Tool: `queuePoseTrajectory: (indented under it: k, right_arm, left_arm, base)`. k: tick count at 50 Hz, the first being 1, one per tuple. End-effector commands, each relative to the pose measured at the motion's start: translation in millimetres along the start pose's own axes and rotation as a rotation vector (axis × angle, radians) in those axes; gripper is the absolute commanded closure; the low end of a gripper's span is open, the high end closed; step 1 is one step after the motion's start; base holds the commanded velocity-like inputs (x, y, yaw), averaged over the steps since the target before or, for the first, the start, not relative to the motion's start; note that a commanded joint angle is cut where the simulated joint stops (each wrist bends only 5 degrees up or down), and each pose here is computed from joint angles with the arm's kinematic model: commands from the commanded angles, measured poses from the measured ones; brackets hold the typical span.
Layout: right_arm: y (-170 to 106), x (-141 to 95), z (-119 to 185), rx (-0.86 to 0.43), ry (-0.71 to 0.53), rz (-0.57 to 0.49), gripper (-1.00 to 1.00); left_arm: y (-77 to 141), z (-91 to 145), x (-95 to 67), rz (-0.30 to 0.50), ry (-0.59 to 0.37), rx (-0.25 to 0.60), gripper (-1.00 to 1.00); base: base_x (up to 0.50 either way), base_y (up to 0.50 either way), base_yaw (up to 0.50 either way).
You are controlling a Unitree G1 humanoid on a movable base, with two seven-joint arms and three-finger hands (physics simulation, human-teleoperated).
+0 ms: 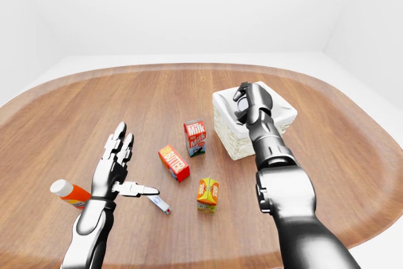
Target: Pick up the alphabet soup and the tomato sauce, and put them in the basket.
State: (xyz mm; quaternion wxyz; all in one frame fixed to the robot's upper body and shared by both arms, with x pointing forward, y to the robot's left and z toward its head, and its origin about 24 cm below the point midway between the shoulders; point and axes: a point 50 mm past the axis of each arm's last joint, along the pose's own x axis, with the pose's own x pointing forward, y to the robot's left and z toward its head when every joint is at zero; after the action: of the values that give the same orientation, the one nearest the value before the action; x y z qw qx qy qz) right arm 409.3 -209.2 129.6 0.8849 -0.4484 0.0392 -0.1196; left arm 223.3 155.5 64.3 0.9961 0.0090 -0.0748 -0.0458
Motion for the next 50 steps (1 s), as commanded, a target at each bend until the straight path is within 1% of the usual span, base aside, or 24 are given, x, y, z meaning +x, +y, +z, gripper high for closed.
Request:
queuePoseTrajectory:
  k: [1, 4, 5, 6, 7, 8, 33, 43, 44, 47, 48, 49, 50]
  right_arm:
    - [-8.0, 1.7, -0.8, -0.023, -0.006, -0.041, 1.00]
    - [-9.9, 2.3, -0.6, -0.022, -0.005, -0.045, 1.00]
    - [-10.4, 2.4, -0.9, -0.018, -0.003, -0.046, 0.48]
    - [-10.2, 2.4, -0.8, -0.018, -0.003, -0.046, 0.15]
    - [-9.9, 2.2, -1.1, -0.018, -0.001, -0.045, -0.56]
    - [-9.4, 2.1, -1.3, -0.018, 0.000, -0.044, -1.00]
    - [-8.6, 1.7, -2.6, -0.003, 0.004, -0.040, -1.00]
    - [-17.0, 4.3, 3.9, 0.030, -0.024, -0.071, -1.00]
    - [-23.2, 6.0, 8.5, 0.069, -0.044, -0.092, -1.00]
    - [-29.2, 7.9, 13.4, 0.073, -0.055, -0.103, -1.00]
    - [-31.2, 8.5, 13.9, 0.125, -0.048, -0.107, -1.00]
    - [-36.9, 10.0, 17.9, 0.150, -0.054, -0.122, -1.00]
    - [-37.9, 10.5, 20.0, 0.143, -0.061, -0.118, -1.00]
  left_arm:
    - [2.7, 2.9, 1.9, 0.035, -0.012, 0.020, -1.00]
    - [2.7, 2.9, 2.0, 0.035, -0.012, 0.020, -1.00]
    - [2.7, 2.9, 2.0, 0.035, -0.012, 0.020, -1.00]
    - [2.7, 2.9, 2.0, 0.035, -0.012, 0.021, -1.00]
    - [2.7, 2.8, 2.0, 0.035, -0.012, 0.020, -1.00]
    - [2.7, 2.8, 2.0, 0.035, -0.012, 0.020, -1.00]
    - [2.7, 2.9, 2.0, 0.035, -0.012, 0.020, -1.00]
    - [2.7, 2.8, 2.0, 0.036, -0.012, 0.020, -1.00]
    - [2.7, 2.8, 2.0, 0.036, -0.012, 0.020, -1.00]
    - [2.7, 2.9, 2.0, 0.035, -0.012, 0.020, -1.00]
    - [2.7, 2.8, 2.0, 0.035, -0.012, 0.020, -1.00]
    - [2.7, 2.9, 1.9, 0.035, -0.012, 0.021, -1.00]
    - [2.7, 2.8, 2.0, 0.035, -0.012, 0.020, -1.00]
  base:
    - [0.00, 0.00, 0.00]
    - [0.00, 0.00, 0.00]
    - [0.00, 0.00, 0.00]
    - [0.00, 0.00, 0.00]
    - [0.00, 0.00, 0.00]
    - [0.00, 0.00, 0.00]
    - [0.00, 0.00, 0.00]
    - [0.00, 0.00, 0.00]
    - [0.00, 0.00, 0.00]
    - [0.00, 0.00, 0.00]
    - [0.00, 0.00, 0.00]
    - [0.00, 0.00, 0.00]
    - [0.00, 0.00, 0.00]
